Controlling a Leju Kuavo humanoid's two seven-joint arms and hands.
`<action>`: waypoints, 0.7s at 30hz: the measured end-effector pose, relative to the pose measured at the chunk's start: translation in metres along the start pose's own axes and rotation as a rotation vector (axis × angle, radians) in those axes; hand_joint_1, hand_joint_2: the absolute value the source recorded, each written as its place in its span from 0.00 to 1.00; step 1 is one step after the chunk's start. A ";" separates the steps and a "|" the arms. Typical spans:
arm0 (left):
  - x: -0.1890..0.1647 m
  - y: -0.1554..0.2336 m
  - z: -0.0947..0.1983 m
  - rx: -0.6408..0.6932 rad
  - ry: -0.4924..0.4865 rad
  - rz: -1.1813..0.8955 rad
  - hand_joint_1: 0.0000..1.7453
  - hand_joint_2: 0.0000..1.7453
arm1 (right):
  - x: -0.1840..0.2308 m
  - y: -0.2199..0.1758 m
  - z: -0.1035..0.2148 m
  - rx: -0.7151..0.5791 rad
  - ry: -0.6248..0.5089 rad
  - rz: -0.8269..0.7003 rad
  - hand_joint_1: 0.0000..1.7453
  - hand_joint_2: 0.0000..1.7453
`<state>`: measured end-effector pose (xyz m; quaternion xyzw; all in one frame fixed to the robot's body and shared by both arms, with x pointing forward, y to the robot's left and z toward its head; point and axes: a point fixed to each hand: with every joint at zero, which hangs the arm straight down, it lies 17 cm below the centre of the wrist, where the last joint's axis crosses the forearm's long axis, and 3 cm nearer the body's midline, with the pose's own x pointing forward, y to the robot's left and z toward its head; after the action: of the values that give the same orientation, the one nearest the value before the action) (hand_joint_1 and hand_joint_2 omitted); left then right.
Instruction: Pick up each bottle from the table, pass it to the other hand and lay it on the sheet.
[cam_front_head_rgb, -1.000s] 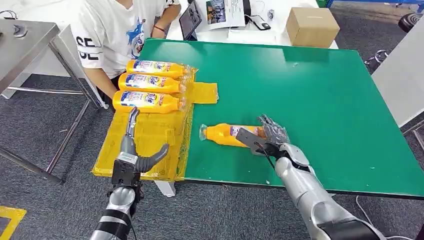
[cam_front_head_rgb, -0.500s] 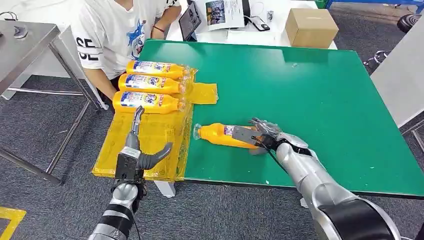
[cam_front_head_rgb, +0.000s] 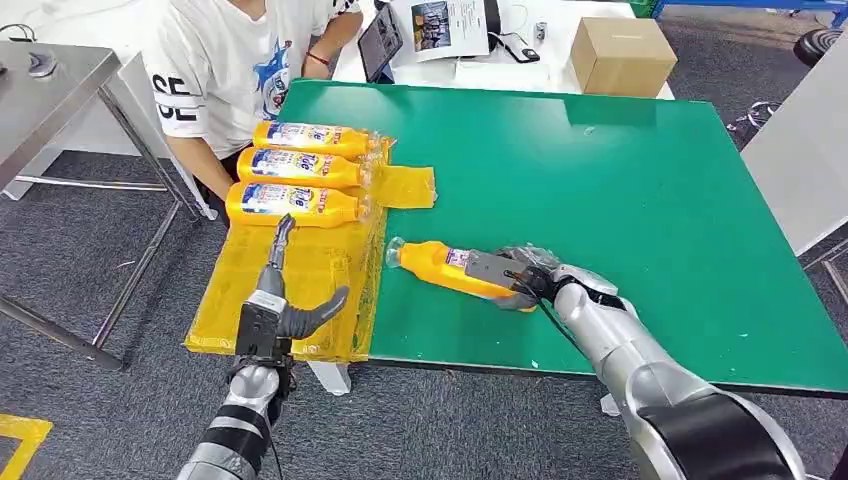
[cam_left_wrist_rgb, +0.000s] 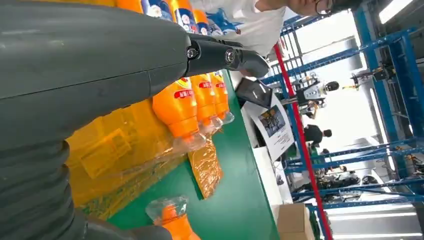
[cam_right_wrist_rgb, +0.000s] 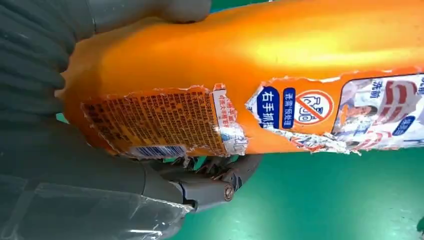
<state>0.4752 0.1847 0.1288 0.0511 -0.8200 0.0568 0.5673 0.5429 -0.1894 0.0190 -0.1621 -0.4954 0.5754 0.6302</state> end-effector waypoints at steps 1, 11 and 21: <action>0.000 0.000 0.000 0.000 0.000 0.000 0.00 1.00 | 0.000 -0.001 0.000 -0.012 -0.005 -0.002 1.00 1.00; 0.000 0.000 0.000 0.001 0.002 0.000 0.00 1.00 | 0.002 -0.003 -0.001 -0.085 -0.028 -0.019 1.00 1.00; -0.009 0.009 0.016 0.040 0.064 0.065 0.00 1.00 | 0.104 -0.139 0.114 -1.093 -0.417 -0.269 1.00 1.00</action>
<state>0.4621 0.1916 0.1148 0.0340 -0.8013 0.0932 0.5900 0.5127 -0.1783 0.2243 -0.2822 -0.8490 0.1722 0.4121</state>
